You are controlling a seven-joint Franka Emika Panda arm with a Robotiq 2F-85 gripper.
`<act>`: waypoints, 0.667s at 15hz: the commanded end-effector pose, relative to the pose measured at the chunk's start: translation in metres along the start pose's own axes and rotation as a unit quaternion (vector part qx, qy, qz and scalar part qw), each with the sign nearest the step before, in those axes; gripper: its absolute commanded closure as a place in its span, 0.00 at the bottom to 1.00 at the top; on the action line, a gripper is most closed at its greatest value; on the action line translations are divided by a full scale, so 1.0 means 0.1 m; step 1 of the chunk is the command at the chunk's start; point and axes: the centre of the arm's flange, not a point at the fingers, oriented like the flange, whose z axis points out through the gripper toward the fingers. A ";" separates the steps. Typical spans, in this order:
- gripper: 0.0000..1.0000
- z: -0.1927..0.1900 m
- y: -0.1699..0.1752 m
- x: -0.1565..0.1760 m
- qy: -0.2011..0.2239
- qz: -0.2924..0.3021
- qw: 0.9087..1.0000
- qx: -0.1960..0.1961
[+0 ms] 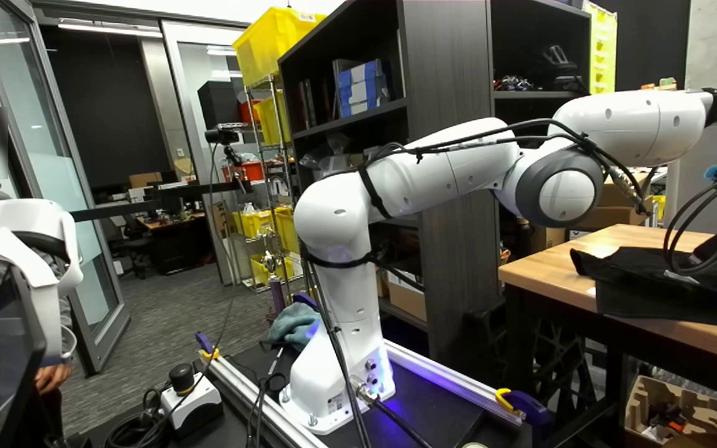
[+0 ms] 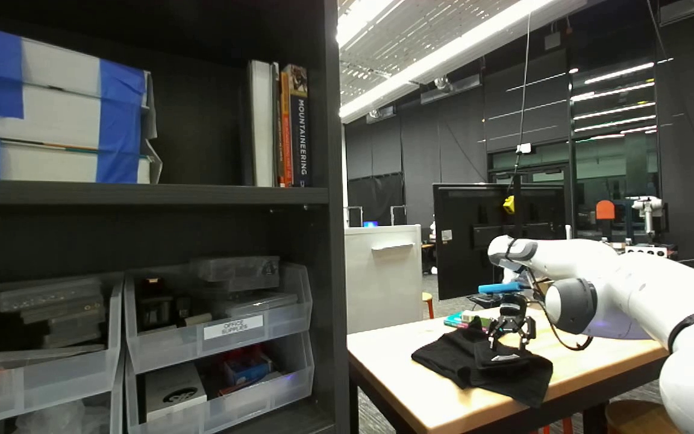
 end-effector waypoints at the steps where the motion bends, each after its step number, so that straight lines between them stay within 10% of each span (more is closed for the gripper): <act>1: 0.00 0.21 -0.03 -0.04 0.035 0.036 0.999 -0.006; 9: 0.02 0.30 -0.15 -0.02 0.046 0.068 0.997 -0.011; 10: 0.26 0.29 -0.15 -0.02 0.045 0.070 0.996 -0.009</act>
